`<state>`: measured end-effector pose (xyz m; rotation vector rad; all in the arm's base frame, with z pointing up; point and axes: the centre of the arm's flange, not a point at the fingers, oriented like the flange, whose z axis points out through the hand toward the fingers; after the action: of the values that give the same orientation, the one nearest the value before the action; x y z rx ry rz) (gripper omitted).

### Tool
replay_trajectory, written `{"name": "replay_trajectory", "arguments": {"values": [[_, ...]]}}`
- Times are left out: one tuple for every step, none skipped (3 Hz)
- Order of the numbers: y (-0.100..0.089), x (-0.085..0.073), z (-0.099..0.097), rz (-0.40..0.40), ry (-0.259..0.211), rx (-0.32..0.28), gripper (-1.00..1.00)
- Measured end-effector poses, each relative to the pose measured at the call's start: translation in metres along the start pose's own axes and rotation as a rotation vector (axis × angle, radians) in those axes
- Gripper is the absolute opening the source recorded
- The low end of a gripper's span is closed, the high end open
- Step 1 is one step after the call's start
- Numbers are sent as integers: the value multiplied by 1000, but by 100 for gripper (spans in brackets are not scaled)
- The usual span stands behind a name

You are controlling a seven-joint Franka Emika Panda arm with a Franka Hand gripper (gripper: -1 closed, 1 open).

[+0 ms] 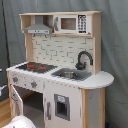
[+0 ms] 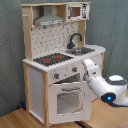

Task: Play with the kitchen

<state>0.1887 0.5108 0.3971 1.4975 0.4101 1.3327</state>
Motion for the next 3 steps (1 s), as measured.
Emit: {"name": "replay_trajectory", "arguments": {"values": [[17, 7, 9, -86, -9, -3, 100], [36, 13, 20, -165, -17, 1, 100], [59, 20, 32, -234, -25, 10, 100]]}}
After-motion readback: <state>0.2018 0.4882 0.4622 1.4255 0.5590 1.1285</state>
